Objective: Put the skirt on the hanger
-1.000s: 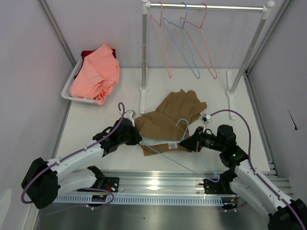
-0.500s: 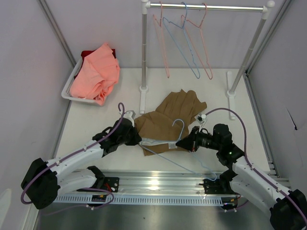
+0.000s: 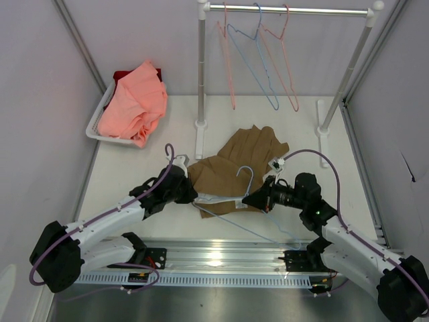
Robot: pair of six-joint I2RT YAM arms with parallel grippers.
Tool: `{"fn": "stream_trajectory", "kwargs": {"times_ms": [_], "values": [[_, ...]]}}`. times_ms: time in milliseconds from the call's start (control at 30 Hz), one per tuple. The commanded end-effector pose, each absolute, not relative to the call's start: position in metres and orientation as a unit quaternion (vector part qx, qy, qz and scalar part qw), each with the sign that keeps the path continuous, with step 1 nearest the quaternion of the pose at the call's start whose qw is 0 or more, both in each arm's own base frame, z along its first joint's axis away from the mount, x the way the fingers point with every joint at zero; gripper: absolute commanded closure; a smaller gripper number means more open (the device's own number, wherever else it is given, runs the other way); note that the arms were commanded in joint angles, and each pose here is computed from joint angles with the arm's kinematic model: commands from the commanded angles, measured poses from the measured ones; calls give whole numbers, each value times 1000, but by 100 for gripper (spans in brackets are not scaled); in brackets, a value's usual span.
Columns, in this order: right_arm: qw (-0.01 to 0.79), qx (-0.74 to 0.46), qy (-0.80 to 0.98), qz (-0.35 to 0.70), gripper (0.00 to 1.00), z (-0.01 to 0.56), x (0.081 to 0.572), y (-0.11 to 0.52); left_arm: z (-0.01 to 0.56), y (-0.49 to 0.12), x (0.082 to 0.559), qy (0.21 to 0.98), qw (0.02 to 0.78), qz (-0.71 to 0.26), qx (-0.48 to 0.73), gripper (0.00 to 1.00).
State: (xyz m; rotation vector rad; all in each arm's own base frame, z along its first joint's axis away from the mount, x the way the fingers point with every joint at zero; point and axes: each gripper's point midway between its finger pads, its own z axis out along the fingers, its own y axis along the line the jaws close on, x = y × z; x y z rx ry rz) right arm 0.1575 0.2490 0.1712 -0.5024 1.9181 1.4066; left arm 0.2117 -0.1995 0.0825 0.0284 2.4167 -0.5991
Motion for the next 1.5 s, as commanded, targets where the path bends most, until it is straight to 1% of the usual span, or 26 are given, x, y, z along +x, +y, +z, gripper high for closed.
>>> {"fn": "stream_trajectory", "kwargs": {"times_ms": [0,467,867,1167,1333,1467], "values": [[378,-202,711,557,100,184,164,255,91,-201,218,915,331,-232,12,100],[394,-192,688,579,100,181,179,266,92,-196,214,917,329,-224,11,100],[359,-199,669,619,100,174,187,284,80,-181,206,926,319,-202,-11,100],[351,-194,663,632,100,168,196,293,65,-166,194,936,300,-178,-47,100],[354,-198,649,644,100,175,198,296,67,-151,194,936,311,-150,-68,100],[356,-200,646,645,100,178,199,297,74,-148,195,933,320,-148,-73,100]]}}
